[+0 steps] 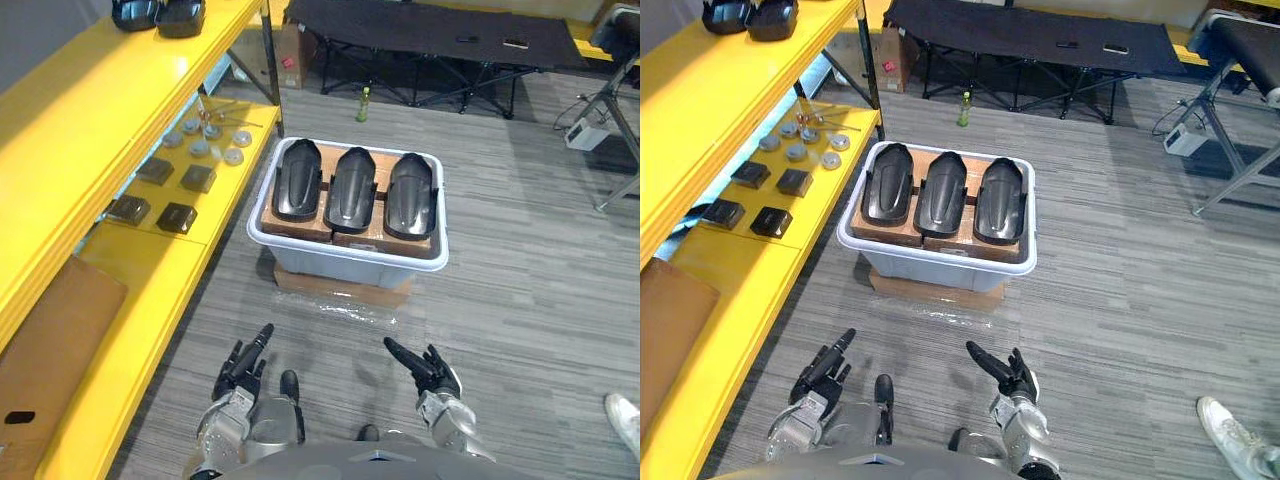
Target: Walk over and take three plastic housings, then place them on the shelf
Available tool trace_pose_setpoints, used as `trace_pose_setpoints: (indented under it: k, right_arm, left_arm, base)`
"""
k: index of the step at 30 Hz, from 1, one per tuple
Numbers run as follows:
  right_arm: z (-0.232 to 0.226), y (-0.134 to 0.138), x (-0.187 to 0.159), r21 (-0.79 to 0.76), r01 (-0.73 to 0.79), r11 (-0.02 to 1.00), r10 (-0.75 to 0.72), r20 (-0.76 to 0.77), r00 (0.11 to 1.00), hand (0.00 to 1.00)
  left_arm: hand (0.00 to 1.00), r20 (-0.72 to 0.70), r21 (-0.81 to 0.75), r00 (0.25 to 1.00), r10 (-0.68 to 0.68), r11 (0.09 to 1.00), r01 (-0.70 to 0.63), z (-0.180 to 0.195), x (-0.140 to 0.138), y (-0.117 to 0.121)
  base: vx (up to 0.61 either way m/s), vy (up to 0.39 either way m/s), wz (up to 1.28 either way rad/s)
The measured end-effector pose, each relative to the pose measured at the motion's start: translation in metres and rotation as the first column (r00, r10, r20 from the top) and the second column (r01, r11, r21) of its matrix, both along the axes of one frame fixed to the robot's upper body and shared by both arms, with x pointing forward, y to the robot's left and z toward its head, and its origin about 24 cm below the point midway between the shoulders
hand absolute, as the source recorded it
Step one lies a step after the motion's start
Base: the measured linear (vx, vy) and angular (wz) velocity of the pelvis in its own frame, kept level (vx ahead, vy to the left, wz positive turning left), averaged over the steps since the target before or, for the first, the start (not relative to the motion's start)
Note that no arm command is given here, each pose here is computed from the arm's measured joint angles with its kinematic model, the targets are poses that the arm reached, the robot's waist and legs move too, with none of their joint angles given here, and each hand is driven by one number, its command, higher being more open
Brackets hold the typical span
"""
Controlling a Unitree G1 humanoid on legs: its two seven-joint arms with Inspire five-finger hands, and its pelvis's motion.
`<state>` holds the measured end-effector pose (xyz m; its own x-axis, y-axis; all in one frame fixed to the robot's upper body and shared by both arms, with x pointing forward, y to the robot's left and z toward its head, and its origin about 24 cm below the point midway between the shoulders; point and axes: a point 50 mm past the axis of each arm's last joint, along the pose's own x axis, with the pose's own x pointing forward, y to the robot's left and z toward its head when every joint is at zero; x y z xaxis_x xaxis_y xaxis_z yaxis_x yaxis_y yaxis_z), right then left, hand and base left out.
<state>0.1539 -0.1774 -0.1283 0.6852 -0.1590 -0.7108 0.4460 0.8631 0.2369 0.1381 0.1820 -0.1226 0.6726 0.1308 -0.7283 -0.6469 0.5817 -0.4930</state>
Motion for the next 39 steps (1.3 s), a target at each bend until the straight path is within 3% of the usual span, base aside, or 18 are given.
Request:
trace_pose_setpoints:
  k: [5,7,16,22,28,33,39]
  right_arm:
    - [0.004,-0.007,0.008,-0.028,-0.012,1.000,0.012,0.020,1.000,1.00]
    - [-0.001,-0.005,-0.003,-0.029,-0.019,0.999,0.018,-0.012,1.000,1.00]
    - [-0.009,0.000,-0.023,-0.048,-0.054,0.997,0.051,-0.055,0.997,1.00]
    - [-0.001,-0.012,-0.011,-0.108,-0.046,0.993,0.045,-0.012,0.999,1.00]
    - [0.019,-0.022,-0.001,-0.194,0.042,0.980,-0.028,0.078,0.997,1.00]
    - [0.050,-0.035,0.014,-0.279,0.201,0.939,-0.144,0.210,0.967,1.00]
    - [0.064,-0.072,0.019,-0.315,0.287,0.905,-0.203,0.273,0.940,1.00]
  left_arm:
    - [1.00,-0.012,0.019,0.998,-0.070,0.997,0.070,-0.001,0.004,-0.007]
    - [1.00,-0.035,0.049,0.991,-0.127,0.990,0.129,-0.003,0.001,-0.007]
    - [1.00,-0.138,0.125,0.985,-0.101,0.985,0.119,-0.010,-0.013,0.017]
    - [1.00,-0.159,0.084,0.982,-0.100,0.990,0.115,-0.015,-0.020,0.006]
    - [1.00,-0.139,0.079,0.982,-0.128,0.987,0.140,-0.015,-0.018,0.004]
    - [1.00,-0.144,0.108,0.972,-0.185,0.973,0.202,-0.013,-0.016,0.003]
    - [1.00,-0.192,0.131,0.956,-0.220,0.960,0.247,-0.016,-0.028,0.009]
  base:
    - [0.08,0.103,0.04]
    - [0.10,0.117,0.24]
    - [0.18,-0.087,0.35]
    - [0.10,-0.127,-0.12]
    - [0.03,-0.009,-0.22]
    - [-0.01,0.029,-0.20]
    - [-0.02,0.017,-0.30]
